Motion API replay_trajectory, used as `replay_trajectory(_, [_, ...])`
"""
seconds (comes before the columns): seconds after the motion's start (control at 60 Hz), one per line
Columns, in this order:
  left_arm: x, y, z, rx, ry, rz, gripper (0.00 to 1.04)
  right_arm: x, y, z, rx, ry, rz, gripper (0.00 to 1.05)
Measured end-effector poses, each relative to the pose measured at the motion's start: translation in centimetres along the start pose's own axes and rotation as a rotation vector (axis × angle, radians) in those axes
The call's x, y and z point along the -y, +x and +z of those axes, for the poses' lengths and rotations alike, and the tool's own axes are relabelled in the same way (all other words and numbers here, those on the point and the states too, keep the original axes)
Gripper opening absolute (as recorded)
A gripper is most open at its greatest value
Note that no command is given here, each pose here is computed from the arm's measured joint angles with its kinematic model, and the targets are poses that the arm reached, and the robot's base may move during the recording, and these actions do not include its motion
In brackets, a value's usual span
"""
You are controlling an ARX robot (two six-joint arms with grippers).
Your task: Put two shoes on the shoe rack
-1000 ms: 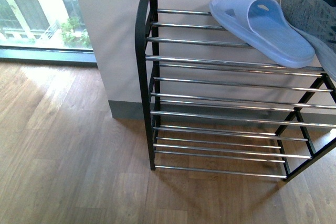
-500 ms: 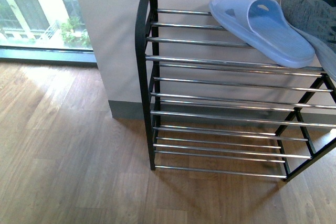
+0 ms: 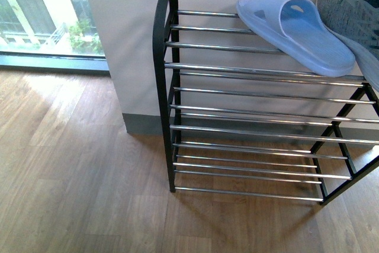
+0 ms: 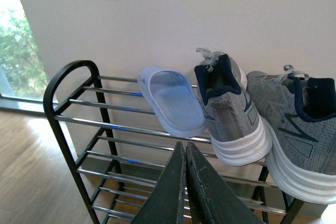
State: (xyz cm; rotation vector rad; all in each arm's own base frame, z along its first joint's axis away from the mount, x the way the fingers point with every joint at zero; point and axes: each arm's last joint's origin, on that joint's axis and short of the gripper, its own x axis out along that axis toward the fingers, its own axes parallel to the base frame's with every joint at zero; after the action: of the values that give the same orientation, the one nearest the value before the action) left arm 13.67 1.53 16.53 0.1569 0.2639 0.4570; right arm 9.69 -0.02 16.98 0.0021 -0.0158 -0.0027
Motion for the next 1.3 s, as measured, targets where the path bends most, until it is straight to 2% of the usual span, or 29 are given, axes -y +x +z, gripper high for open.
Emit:
replay_trajectory(0.117, [0.00,0.00,0.00,0.000,0.000,0.000,0.02,0.00,0.00,0.00,0.000,0.000,0.000,0.24])
replay_trajectory(0.2, [0.00,0.00,0.00,0.000,0.000,0.000,0.02,0.00,0.00,0.00,0.000,0.000,0.000,0.43])
replay_trajectory(0.367, [-0.01,0.00,0.00,0.000,0.000,0.004,0.02,-0.01,0.00,0.00,0.000,0.000,0.004,0.70])
replay_trajectory(0.467, [0.01,0.00,0.00,0.000,0.001,-0.003,0.02,0.01,0.00,-0.01,-0.001,0.001,-0.003,0.92])
replay_trajectory(0.5, [0.04,-0.01,0.00,0.001,0.001,-0.007,0.02,0.01,0.00,-0.01,-0.001,0.001,-0.003,0.96])
replay_trajectory(1.2, [0.03,-0.01,0.00,0.000,0.001,-0.003,0.02,0.00,0.00,-0.01,-0.001,0.001,-0.002,0.95])
replay_trajectory(1.3, [0.44,-0.02,-0.04,-0.011,-0.087,-0.132,0.02,0.00,0.00,-0.01,-0.001,0.000,-0.002,0.95])
